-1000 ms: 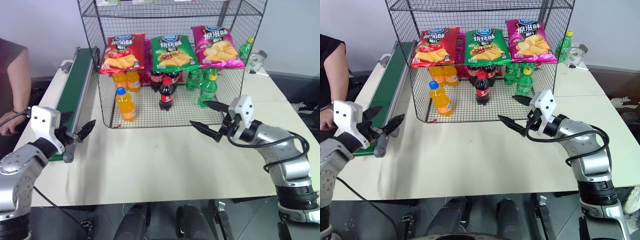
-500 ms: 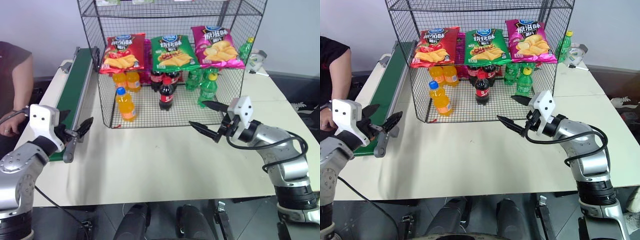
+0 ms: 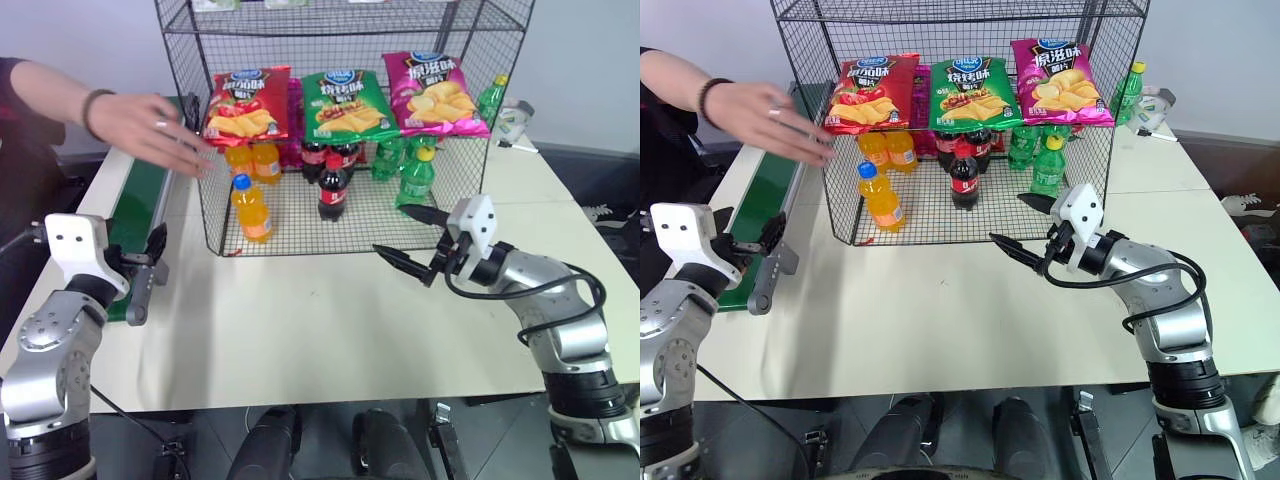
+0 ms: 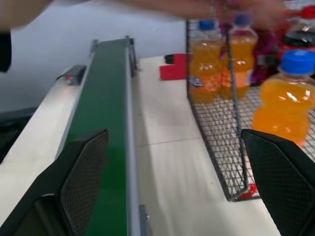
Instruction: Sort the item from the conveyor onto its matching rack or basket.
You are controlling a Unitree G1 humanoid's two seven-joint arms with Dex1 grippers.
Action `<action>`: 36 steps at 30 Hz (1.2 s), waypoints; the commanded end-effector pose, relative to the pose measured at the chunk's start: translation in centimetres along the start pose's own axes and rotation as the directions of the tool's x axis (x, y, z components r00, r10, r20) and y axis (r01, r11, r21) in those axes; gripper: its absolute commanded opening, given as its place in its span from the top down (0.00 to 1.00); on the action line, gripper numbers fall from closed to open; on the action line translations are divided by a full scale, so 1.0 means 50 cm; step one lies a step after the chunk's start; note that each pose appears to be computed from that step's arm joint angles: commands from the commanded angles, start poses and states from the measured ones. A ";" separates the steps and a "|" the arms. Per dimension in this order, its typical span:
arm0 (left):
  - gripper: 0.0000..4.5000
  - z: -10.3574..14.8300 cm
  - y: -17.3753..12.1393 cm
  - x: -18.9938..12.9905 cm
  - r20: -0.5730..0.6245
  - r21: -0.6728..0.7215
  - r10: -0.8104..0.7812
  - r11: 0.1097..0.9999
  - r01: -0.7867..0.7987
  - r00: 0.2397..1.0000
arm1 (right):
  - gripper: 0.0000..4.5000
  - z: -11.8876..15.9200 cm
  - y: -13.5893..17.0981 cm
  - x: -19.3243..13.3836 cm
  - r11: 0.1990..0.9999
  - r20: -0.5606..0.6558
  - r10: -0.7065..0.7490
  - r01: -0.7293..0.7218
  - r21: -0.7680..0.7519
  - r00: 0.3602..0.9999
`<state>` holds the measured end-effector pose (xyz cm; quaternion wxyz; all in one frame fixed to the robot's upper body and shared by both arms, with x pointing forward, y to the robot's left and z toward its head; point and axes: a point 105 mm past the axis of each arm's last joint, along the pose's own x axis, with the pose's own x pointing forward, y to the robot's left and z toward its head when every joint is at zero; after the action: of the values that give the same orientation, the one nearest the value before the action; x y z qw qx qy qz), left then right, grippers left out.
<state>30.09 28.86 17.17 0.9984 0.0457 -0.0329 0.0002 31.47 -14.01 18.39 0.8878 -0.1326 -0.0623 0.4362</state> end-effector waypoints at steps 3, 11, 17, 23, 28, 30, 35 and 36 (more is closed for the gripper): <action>0.00 0.034 0.007 -0.009 0.090 0.043 0.029 0.999 -0.033 0.996 | 0.00 0.037 0.002 0.005 0.999 0.047 0.003 -0.001 -0.045 0.999; 0.00 0.007 -0.005 -0.015 0.057 -0.011 0.020 1.000 -0.019 0.998 | 0.00 0.039 0.004 0.009 0.999 0.049 0.005 -0.003 -0.039 0.999; 0.00 -0.009 -0.033 -0.024 0.001 -0.045 -0.121 0.992 0.121 0.993 | 0.00 0.039 0.003 0.009 0.999 0.055 0.000 0.002 -0.039 0.998; 0.00 -0.004 -0.019 -0.029 0.006 -0.087 -0.108 0.990 0.108 0.994 | 0.00 0.037 0.003 0.008 0.999 0.059 -0.003 0.005 -0.037 0.998; 0.00 -0.001 -0.011 -0.029 0.010 -0.080 -0.083 0.993 0.084 0.996 | 0.00 0.033 0.001 0.010 0.999 0.062 -0.003 0.006 -0.036 0.998; 0.00 -0.001 0.005 -0.028 0.016 -0.061 -0.032 0.998 0.033 0.999 | 0.00 0.032 0.001 0.011 0.999 0.062 -0.002 0.005 -0.035 0.998; 0.00 -0.002 0.072 -0.018 0.020 -0.029 0.184 0.983 -0.183 0.983 | 0.00 0.033 -0.004 0.016 0.999 0.077 -0.007 0.009 -0.038 0.997; 0.00 -0.001 0.088 -0.016 0.024 -0.018 0.240 0.971 -0.240 0.970 | 0.00 0.034 -0.003 0.019 0.999 0.084 -0.004 0.007 -0.038 0.996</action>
<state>29.67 31.13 15.94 0.9980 0.0139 -0.0217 0.0570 31.86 -13.58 18.69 0.8894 -0.1257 -0.0748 0.4331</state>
